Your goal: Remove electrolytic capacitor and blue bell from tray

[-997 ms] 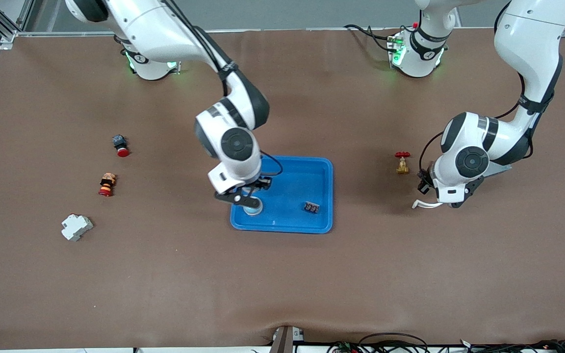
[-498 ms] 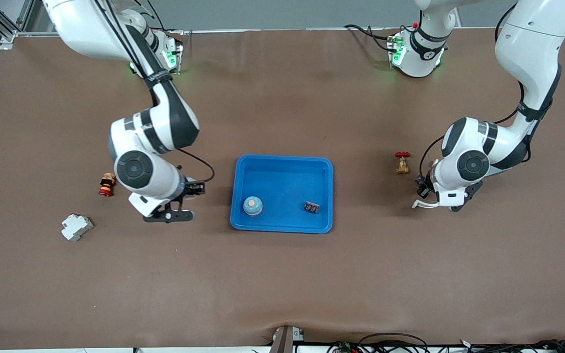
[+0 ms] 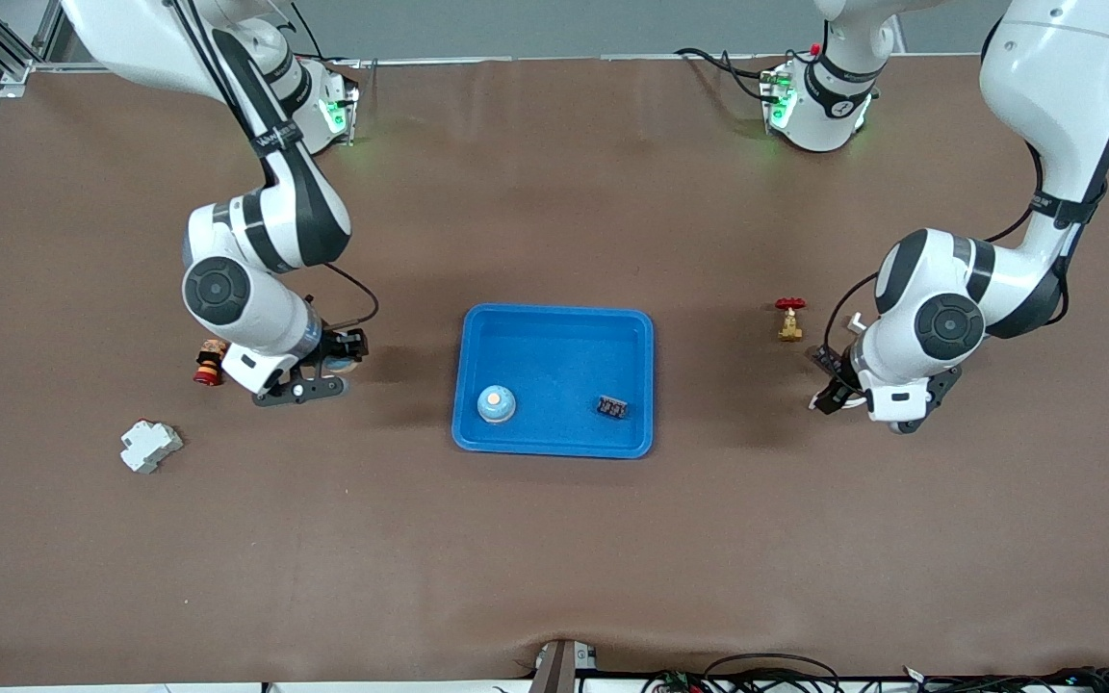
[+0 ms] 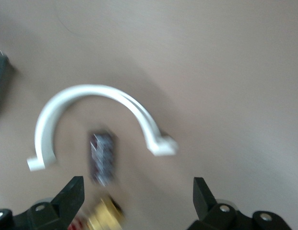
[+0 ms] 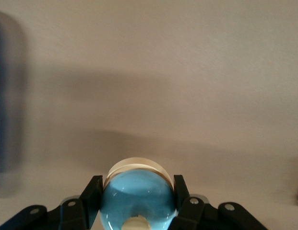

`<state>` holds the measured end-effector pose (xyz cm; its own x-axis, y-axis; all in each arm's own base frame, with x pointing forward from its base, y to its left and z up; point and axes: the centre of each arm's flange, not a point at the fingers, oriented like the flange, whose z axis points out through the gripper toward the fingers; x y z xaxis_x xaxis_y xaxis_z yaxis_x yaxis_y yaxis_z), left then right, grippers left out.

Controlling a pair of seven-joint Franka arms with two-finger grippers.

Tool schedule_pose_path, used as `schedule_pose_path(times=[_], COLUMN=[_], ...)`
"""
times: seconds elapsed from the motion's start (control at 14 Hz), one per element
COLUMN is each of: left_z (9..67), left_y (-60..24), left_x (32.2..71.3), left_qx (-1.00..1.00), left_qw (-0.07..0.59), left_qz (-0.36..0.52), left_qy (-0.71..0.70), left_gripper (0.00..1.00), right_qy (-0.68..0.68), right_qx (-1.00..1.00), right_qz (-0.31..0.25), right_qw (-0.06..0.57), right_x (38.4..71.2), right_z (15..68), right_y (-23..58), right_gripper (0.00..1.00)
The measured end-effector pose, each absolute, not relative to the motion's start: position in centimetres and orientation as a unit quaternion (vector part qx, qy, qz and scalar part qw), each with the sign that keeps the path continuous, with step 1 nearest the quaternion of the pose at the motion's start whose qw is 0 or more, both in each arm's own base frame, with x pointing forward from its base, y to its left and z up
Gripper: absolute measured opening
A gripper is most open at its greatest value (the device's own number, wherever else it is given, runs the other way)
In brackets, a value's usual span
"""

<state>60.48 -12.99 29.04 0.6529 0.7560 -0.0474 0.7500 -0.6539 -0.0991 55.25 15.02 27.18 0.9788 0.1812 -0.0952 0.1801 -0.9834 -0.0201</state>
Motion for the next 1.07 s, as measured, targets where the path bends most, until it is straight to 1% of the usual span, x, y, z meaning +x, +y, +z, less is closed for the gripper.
schedule_pose_path(times=[0.14,0.28,0.57,0.64,0.71,0.78,0.85,0.93,1.0,1.07], left_z=[32.9,33.7,31.0,30.3,29.6,28.8,27.9,26.9,25.7,24.6], left_y=[-17.8,-23.1,-31.8,-32.9,-33.7,-34.5,-35.3,-36.3,-37.5,-38.8], left_x=[61.6,61.6,62.1,62.4,62.7,62.9,62.8,62.6,62.1,61.5], left_qx=[-0.899,-0.886,-0.857,-0.850,-0.842,-0.834,-0.827,-0.824,-0.824,-0.826], left_qw=[-0.001,-0.016,-0.035,-0.041,-0.048,-0.055,-0.061,-0.064,-0.063,-0.059], left_qz=[0.039,0.038,0.061,0.062,0.059,0.052,0.044,0.037,0.032,0.027], left_qy=[-0.436,-0.461,-0.510,-0.522,-0.535,-0.547,-0.557,-0.562,-0.562,-0.560], left_gripper=[1.00,1.00,1.00,0.96,0.96,0.93,0.93,0.88,0.88,0.84], right_qy=[-0.108,-0.118,-0.132,-0.137,-0.142,-0.148,-0.154,-0.158,-0.159,-0.160], right_qx=[-0.993,-0.992,-0.991,-0.990,-0.990,-0.989,-0.988,-0.987,-0.987,-0.987], right_qz=[0.037,0.033,0.017,0.017,0.017,0.017,0.014,0.011,0.008,0.005], right_qw=[0.009,0.010,0.010,0.010,0.010,0.010,0.010,0.010,0.009,0.008], right_x=[53.8,52.9,51.8,51.7,51.6,51.6,51.7,51.7,51.7,51.7], right_z=[25.0,23.3,21.8,21.7,21.6,21.5,21.3,21.1,20.6,20.0], right_y=[11.3,8.1,5.5,5.0,4.5,3.8,2.9,2.0,1.3,0.9], right_gripper=[0.64,0.64,0.64,0.64,0.64,0.64,0.64,0.64,0.64,0.64])
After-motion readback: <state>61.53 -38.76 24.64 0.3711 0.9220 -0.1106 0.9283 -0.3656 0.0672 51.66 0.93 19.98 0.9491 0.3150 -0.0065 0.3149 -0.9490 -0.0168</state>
